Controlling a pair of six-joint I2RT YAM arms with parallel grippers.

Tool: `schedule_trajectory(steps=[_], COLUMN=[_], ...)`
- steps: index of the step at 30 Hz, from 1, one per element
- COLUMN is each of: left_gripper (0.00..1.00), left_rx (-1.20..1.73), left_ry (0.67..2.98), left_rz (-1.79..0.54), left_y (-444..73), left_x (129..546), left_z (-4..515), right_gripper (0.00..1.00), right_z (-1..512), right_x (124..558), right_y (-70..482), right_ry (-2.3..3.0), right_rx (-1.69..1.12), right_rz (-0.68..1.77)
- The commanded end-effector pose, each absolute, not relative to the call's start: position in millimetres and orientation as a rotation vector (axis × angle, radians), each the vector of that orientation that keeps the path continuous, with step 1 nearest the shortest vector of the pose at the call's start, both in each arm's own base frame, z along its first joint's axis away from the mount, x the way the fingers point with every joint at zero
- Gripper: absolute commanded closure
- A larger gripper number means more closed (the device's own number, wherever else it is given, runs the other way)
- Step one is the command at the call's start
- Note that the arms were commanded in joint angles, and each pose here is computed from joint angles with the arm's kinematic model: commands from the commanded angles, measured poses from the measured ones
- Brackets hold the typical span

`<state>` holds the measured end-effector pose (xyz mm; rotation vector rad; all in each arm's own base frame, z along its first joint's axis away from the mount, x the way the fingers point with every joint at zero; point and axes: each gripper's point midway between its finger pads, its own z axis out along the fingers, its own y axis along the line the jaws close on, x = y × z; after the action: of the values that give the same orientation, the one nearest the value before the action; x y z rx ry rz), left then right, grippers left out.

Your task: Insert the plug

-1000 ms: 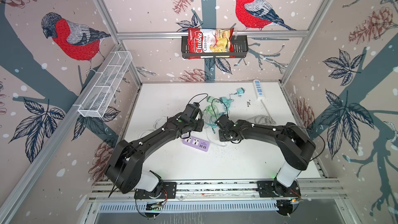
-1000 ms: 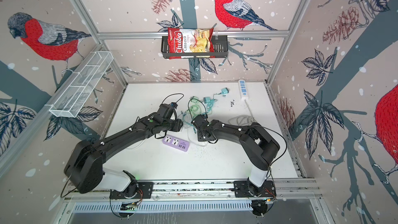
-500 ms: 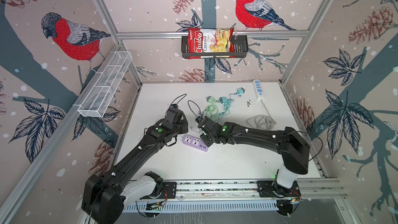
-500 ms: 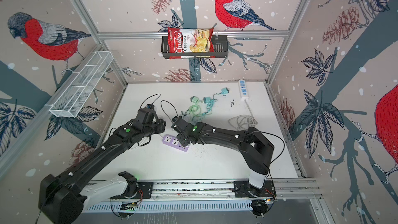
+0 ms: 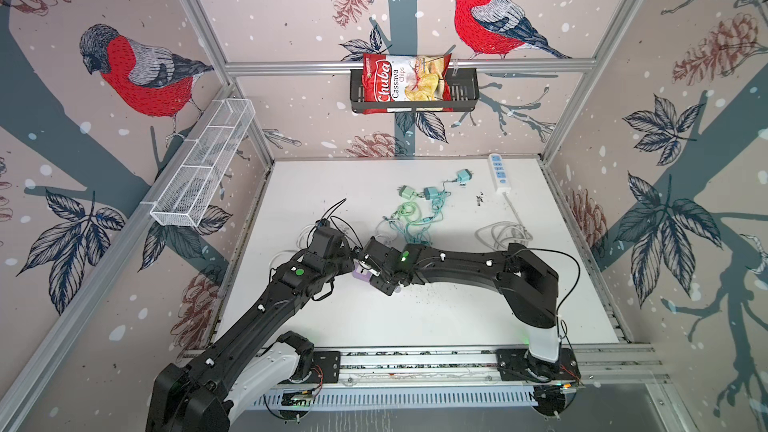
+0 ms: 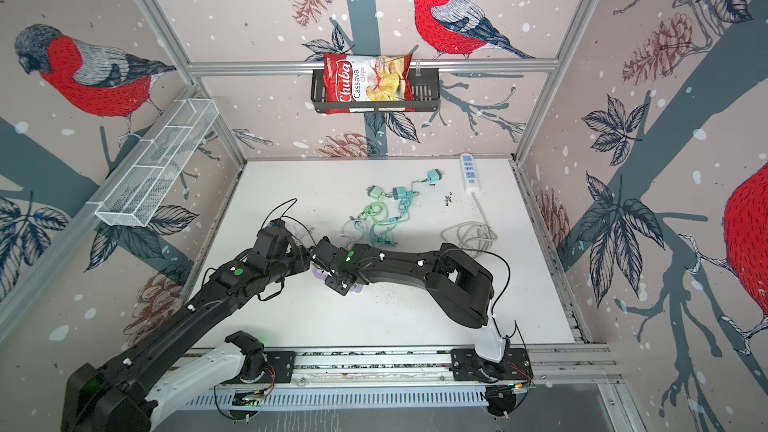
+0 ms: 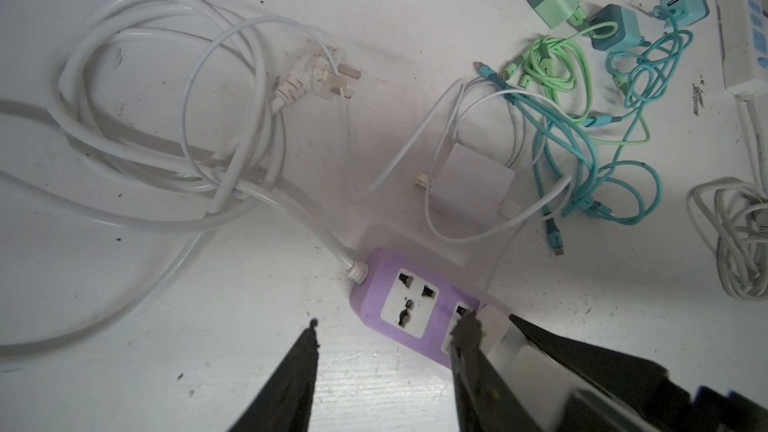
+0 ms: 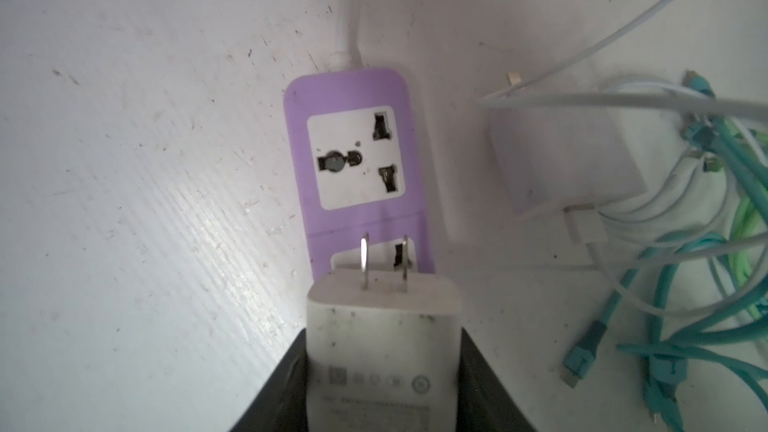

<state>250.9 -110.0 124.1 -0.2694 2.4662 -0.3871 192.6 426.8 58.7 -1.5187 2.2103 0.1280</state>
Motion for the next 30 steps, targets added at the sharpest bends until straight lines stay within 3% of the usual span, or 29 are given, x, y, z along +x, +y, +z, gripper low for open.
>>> schedule_trajectory(steps=[1, 9, 22, 30], left_gripper=[0.48, 0.47, 0.45, 0.46], left_rx=[-0.224, -0.143, 0.117, 0.14], left_ry=[2.401, 2.407, 2.303, 2.361], left_rz=[-0.505, -0.635, -0.749, -0.86], left_y=[-127, -148, -176, -198], left_x=[261, 260, 265, 271], left_z=[137, 132, 141, 126], right_gripper=[0.52, 0.25, 0.18, 0.18], right_z=[61, 70, 107, 118], right_x=[184, 181, 176, 182], right_y=[439, 436, 417, 393], right_ry=[2.146, 2.124, 2.088, 2.112], right_rx=[-1.602, -1.591, -1.502, -1.393], right_rz=[0.192, 0.24, 0.402, 0.454])
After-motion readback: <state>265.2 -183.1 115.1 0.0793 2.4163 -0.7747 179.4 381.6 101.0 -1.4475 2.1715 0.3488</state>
